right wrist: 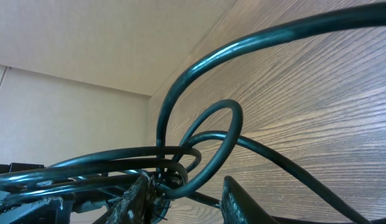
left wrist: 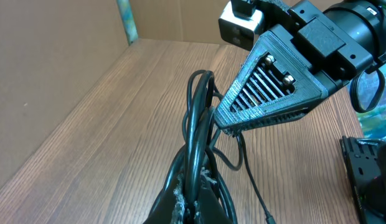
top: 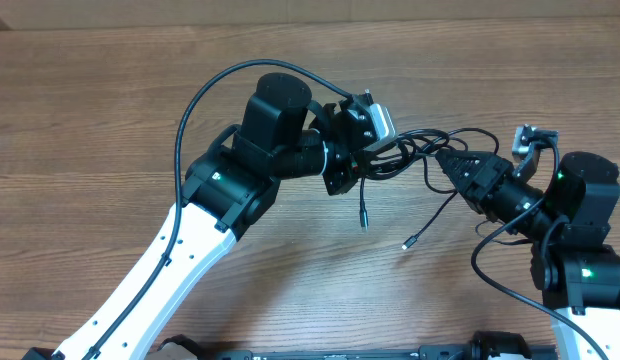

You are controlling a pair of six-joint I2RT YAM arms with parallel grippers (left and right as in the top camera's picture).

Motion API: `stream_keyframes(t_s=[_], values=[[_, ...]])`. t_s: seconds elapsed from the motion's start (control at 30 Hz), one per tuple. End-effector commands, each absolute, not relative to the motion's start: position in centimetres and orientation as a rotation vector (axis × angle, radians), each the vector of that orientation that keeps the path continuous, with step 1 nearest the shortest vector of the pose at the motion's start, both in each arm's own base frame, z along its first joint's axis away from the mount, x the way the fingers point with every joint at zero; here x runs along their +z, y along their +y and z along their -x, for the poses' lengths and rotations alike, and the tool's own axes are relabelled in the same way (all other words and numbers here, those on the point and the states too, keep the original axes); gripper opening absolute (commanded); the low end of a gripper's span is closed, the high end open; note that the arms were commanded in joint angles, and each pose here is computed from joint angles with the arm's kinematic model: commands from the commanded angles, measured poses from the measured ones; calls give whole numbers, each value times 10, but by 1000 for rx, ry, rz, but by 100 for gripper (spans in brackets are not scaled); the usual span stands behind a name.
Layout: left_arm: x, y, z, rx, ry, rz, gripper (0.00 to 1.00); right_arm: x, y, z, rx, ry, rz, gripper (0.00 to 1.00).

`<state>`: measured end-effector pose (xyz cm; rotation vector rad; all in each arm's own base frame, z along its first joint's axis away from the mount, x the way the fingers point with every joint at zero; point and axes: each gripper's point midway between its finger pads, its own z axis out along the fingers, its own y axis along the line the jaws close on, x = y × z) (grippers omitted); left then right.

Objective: Untangle cables

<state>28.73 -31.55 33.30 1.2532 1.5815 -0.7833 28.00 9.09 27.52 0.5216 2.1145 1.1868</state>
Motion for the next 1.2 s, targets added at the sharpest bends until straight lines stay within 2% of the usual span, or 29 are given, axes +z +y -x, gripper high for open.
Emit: stream_keyframes(t_s=[0.0, 0.97, 1.03, 1.13, 1.17], values=[[352, -318, -279, -805, 1498, -1274, 4, 279, 89, -281, 1173, 2106, -520, 33], [374, -332, -242, -966, 1257, -1413, 4, 276, 88, -286, 1160, 2110, -500, 32], [374, -332, -242, -966, 1258, -1413, 4, 274, 88, -287, 1161, 2119, -508, 26], [373, -332, -243, -964, 1258, -1412, 4, 273, 89, -286, 1167, 2125, -510, 4], [373, -332, -243, -961, 1260, -1410, 4, 273, 90, -286, 1175, 2126, -504, 4]])
